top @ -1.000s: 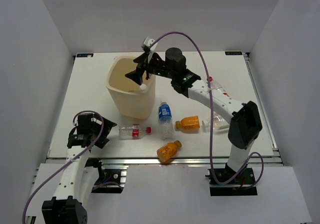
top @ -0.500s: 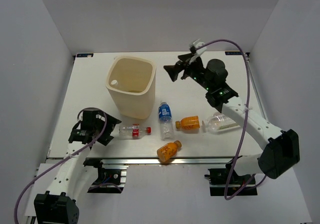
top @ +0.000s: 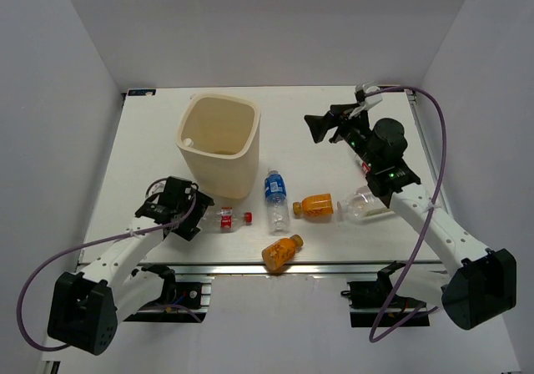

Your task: Put the plastic bottles in the bin

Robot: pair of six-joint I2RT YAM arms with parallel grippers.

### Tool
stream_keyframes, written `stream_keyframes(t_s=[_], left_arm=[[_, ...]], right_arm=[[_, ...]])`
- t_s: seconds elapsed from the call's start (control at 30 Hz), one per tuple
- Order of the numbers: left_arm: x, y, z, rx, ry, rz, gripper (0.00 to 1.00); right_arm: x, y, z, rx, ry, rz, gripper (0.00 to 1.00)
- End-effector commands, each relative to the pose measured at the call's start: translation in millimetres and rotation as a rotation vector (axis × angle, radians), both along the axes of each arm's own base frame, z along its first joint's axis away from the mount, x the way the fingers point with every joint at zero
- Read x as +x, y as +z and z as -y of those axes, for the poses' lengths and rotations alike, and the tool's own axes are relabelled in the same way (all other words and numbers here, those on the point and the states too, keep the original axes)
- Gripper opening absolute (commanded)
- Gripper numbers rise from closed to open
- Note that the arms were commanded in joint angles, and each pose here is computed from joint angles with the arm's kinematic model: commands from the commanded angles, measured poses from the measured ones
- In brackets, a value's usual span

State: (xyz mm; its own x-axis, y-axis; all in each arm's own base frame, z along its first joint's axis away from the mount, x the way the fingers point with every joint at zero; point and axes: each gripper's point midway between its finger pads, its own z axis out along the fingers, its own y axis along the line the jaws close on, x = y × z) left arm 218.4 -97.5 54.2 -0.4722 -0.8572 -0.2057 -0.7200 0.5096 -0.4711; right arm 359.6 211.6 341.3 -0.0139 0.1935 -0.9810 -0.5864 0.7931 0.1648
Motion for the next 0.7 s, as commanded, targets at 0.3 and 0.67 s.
stream_keyframes(t_s=[0.3, 0.67], left_arm=[[19, -12, 11, 0.003, 0.025, 0.015, 0.96], [16, -18, -8, 0.120, 0.050, -0.014, 0.31]], right_arm=[[9, -7, 47, 0.065, -0.233, -0.021, 0.89], [-1, -35, 99, 0.089, -0.453, -0.079, 0.89]])
